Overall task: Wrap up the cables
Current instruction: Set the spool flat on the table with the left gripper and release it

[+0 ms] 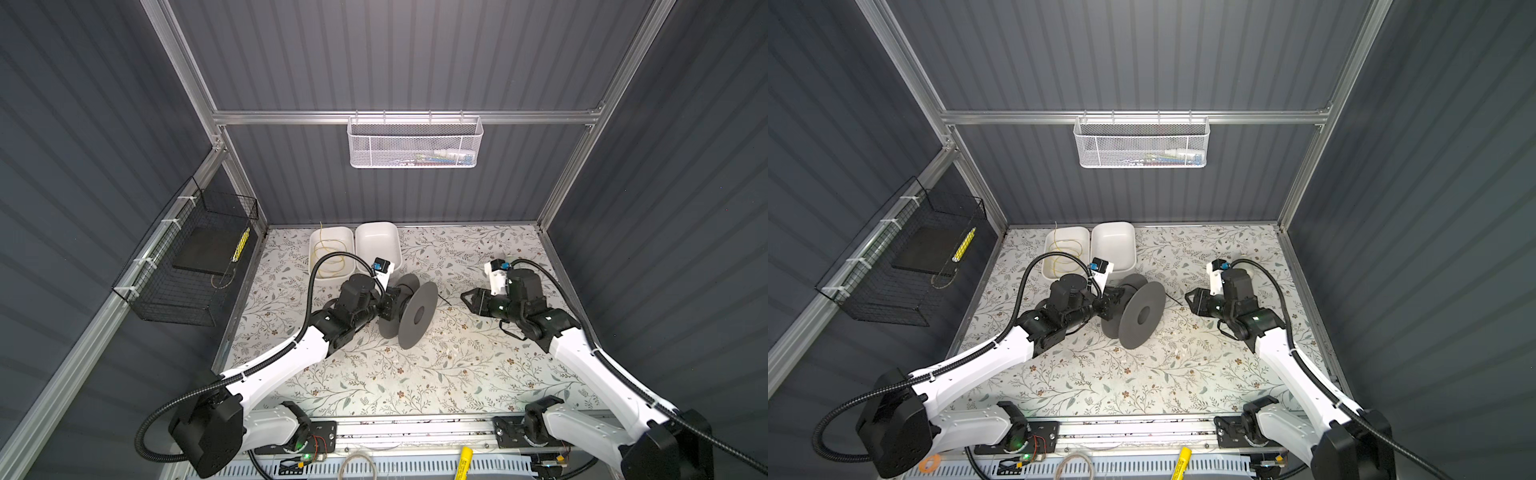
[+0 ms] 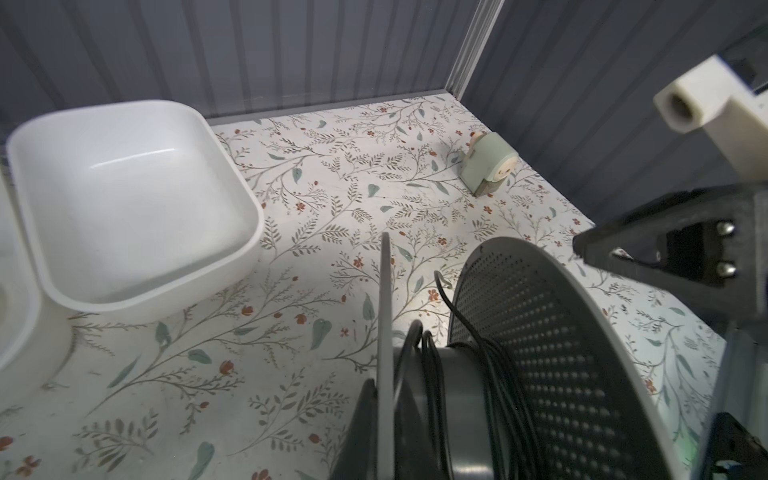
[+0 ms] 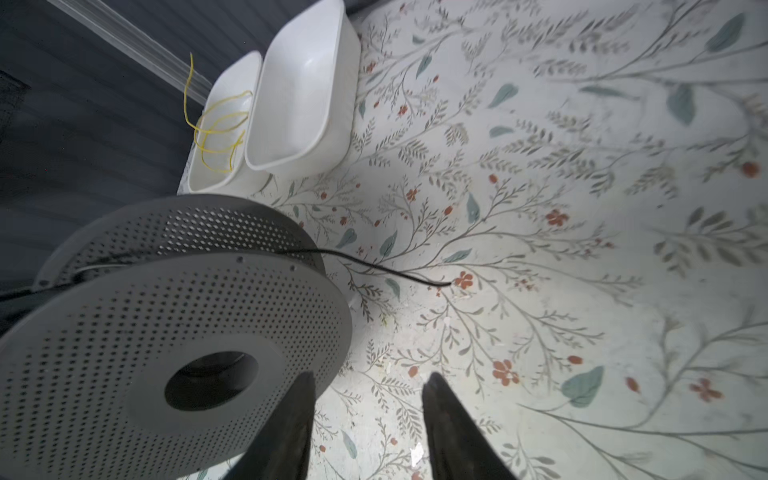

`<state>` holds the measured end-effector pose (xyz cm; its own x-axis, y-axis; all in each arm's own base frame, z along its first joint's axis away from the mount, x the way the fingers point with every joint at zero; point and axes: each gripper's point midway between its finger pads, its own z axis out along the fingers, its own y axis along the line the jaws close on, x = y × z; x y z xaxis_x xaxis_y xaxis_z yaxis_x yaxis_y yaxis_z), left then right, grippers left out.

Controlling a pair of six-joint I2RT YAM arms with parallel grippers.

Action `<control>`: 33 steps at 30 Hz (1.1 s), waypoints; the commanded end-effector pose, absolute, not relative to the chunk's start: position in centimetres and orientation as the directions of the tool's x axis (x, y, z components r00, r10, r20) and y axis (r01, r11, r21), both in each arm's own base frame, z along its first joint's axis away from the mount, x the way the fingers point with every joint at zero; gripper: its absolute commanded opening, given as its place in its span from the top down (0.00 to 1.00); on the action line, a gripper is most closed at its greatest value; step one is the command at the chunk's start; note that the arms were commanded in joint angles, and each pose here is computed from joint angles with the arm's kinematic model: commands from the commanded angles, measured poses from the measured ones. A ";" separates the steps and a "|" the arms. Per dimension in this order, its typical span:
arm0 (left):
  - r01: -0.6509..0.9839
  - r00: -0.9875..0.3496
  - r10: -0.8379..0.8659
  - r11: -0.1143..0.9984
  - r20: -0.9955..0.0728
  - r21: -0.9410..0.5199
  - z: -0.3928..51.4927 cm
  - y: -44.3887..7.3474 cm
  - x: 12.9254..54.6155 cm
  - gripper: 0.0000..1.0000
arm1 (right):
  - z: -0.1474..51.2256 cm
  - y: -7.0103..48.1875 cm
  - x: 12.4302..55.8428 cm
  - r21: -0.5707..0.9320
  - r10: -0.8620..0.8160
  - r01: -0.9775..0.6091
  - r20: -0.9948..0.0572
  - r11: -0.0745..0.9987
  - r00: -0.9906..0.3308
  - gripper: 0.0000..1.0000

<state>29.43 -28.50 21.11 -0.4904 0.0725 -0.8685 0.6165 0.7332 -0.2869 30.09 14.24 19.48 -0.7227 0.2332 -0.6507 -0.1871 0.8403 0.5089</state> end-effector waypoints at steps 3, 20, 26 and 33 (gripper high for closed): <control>0.665 -0.528 -0.111 0.562 -0.842 -0.491 23.6 -30.2 29.3 1.00 | 19.1 13.8 31.0 0.496 0.236 -0.151 -0.631 0.855 -0.739 0.52; 0.638 -0.708 -0.094 0.337 -0.699 -0.692 18.6 -30.8 29.8 1.00 | 17.9 15.9 35.4 0.516 0.218 -0.180 -0.618 0.837 -0.756 0.47; 0.591 -0.763 -0.062 0.336 -0.643 -0.733 15.4 -30.9 30.0 1.00 | 16.7 16.2 35.7 0.522 0.213 -0.174 -0.599 0.835 -0.772 0.46; 0.528 -0.811 -0.053 0.362 -0.583 -0.768 12.2 -30.7 30.5 1.00 | 16.1 16.3 35.6 0.524 0.213 -0.171 -0.593 0.834 -0.777 0.45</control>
